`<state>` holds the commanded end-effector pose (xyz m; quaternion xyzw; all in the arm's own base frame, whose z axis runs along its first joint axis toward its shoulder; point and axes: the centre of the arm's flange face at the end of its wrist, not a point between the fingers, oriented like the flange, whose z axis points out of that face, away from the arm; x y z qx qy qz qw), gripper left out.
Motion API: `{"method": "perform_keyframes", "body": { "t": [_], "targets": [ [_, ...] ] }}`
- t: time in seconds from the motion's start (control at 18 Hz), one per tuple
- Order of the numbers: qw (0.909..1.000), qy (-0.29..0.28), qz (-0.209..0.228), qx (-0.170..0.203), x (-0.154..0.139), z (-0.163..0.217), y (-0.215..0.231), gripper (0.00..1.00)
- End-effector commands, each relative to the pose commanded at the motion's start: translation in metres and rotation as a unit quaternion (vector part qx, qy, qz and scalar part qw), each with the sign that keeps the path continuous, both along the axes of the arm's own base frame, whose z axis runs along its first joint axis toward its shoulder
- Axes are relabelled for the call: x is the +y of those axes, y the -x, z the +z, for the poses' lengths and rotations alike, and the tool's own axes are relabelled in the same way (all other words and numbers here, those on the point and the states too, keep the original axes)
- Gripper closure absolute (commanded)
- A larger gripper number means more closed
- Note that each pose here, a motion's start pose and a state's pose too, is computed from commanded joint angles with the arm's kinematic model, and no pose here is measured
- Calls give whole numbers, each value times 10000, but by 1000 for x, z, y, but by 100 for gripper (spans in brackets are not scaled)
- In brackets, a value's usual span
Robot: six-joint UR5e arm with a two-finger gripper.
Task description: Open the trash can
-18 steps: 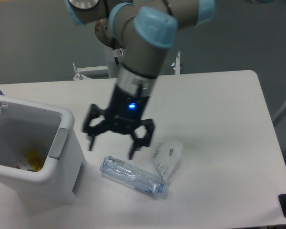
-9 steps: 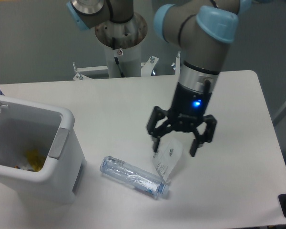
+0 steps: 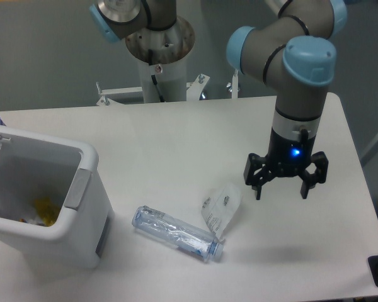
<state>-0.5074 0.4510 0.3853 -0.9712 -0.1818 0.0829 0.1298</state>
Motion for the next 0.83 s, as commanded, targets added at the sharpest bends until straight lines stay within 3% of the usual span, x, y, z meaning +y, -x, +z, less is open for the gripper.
{"method": "perform_keyframes", "body": {
  "t": [0.17, 0.33, 0.61, 0.83],
  "targets": [
    [9997, 158, -79, -157, -2, -17, -4, 0],
    [9968, 505, -619, -83, -4, -26, -10, 0],
    [9898, 819, -1169, 22, -6, -32, -14, 0],
    [9877, 960, -1236, 23, -9, -40, -18, 0]
  ]
}}
